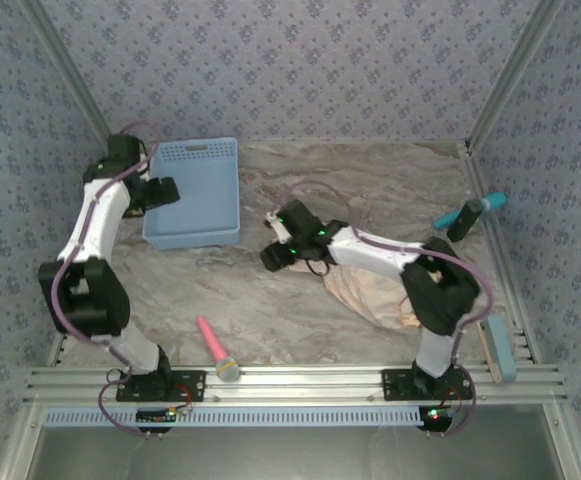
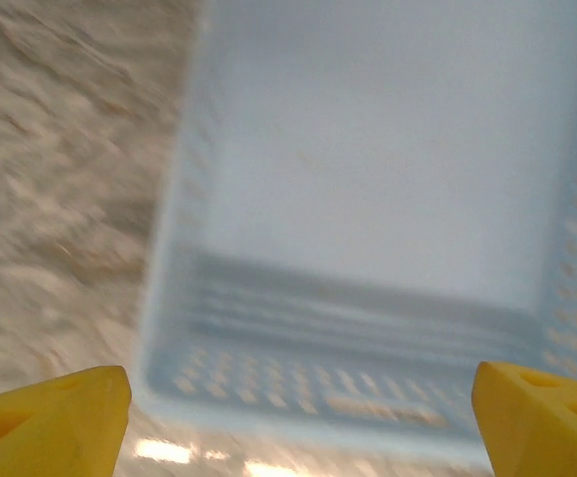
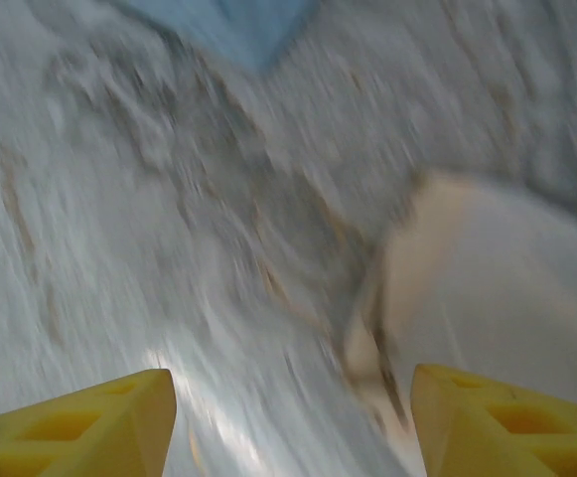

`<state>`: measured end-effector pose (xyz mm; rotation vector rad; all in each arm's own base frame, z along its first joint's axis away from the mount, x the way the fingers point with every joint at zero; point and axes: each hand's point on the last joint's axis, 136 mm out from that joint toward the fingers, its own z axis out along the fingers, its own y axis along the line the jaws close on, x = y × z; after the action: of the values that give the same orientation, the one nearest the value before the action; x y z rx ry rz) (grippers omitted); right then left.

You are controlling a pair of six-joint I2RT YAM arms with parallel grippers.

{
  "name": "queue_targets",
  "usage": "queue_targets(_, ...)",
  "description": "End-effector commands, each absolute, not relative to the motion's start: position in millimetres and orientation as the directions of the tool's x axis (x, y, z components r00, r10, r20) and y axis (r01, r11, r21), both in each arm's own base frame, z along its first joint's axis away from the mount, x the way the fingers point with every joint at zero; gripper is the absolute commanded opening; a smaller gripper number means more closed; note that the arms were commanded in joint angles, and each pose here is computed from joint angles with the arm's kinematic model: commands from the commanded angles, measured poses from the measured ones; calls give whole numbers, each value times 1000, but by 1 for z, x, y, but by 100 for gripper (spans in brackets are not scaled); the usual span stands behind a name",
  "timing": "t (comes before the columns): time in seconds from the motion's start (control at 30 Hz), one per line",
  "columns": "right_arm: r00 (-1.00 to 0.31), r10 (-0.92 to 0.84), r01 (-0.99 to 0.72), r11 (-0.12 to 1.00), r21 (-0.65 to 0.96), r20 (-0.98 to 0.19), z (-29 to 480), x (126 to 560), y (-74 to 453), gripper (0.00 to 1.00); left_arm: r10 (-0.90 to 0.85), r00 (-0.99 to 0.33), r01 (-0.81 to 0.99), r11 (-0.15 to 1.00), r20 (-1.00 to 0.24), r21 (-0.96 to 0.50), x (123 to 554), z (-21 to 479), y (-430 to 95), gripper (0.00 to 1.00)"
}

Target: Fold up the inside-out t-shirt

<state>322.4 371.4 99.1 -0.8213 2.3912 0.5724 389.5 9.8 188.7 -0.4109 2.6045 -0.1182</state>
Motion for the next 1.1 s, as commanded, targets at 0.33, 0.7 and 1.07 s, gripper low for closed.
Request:
queue_targets(0.33,-495,-424,-808,546,222,-759,86,405,518,58,-467,-766,-366,882,-443,-297,293,191,1,89)
queue_targets(0.7,-429,-408,-878,400,264,-806,118,403,571,64,-490,-777,-326,850,-395,-413,296,185,-21,89)
queue_targets(1.07,-572,-326,-706,662,251,-753,179,385,402,68,-442,-785,-187,837,-434,-514,301,193,-71,85)
